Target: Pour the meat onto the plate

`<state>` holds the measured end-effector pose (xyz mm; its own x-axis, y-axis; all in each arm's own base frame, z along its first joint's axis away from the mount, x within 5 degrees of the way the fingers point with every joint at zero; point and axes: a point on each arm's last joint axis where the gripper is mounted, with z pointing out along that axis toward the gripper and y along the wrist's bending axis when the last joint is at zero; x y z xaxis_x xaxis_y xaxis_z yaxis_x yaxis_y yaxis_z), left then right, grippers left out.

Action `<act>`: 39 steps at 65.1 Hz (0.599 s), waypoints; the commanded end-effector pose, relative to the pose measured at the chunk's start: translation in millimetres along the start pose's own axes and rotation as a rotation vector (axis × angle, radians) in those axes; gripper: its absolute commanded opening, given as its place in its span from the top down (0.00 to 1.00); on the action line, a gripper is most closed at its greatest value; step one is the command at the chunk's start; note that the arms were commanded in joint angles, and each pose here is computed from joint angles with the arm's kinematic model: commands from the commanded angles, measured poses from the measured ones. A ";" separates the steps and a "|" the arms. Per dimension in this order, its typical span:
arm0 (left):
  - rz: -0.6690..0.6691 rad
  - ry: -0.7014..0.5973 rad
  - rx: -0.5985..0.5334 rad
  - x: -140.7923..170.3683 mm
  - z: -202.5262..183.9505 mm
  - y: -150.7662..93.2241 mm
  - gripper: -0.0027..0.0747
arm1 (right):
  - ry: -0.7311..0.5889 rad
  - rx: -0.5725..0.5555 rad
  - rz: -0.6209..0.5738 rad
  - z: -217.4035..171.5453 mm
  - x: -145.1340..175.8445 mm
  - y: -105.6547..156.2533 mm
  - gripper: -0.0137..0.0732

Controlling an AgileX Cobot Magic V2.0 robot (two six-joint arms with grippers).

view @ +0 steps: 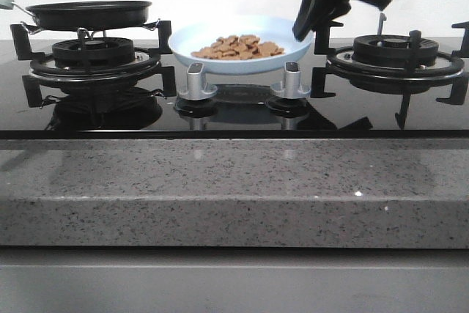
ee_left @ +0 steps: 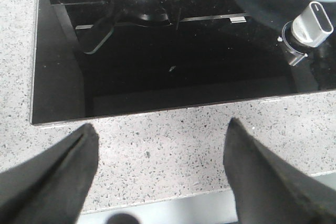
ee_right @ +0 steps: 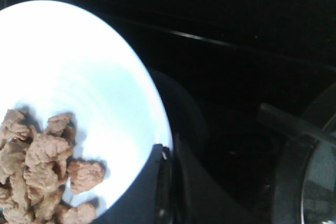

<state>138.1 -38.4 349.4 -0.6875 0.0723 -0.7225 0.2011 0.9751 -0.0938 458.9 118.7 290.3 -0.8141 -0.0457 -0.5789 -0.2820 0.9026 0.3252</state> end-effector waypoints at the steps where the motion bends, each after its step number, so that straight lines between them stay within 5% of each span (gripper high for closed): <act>1: -0.008 -0.103 0.018 -11.6 -7.9 -2.6 0.33 | -0.136 -0.037 0.000 -32.0 -19.3 13.6 0.92; 12: -0.008 -0.103 0.018 -11.6 -7.9 -2.6 0.33 | -0.123 -0.038 0.001 -29.7 -18.0 12.9 0.87; 29: -0.010 -0.107 0.021 -11.9 -8.0 -2.8 0.33 | -0.135 -0.037 0.001 -31.2 -19.1 13.3 0.50; 39: -0.010 -0.107 0.021 -11.9 -8.0 -2.8 0.33 | -0.142 -0.042 -0.023 -52.6 -20.2 21.3 0.47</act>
<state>138.4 -38.4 349.8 -0.6838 0.0695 -0.7264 0.2003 0.9751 -0.0953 459.5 120.0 287.9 -0.8210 -0.0390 -0.5696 -0.2789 0.8979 0.3406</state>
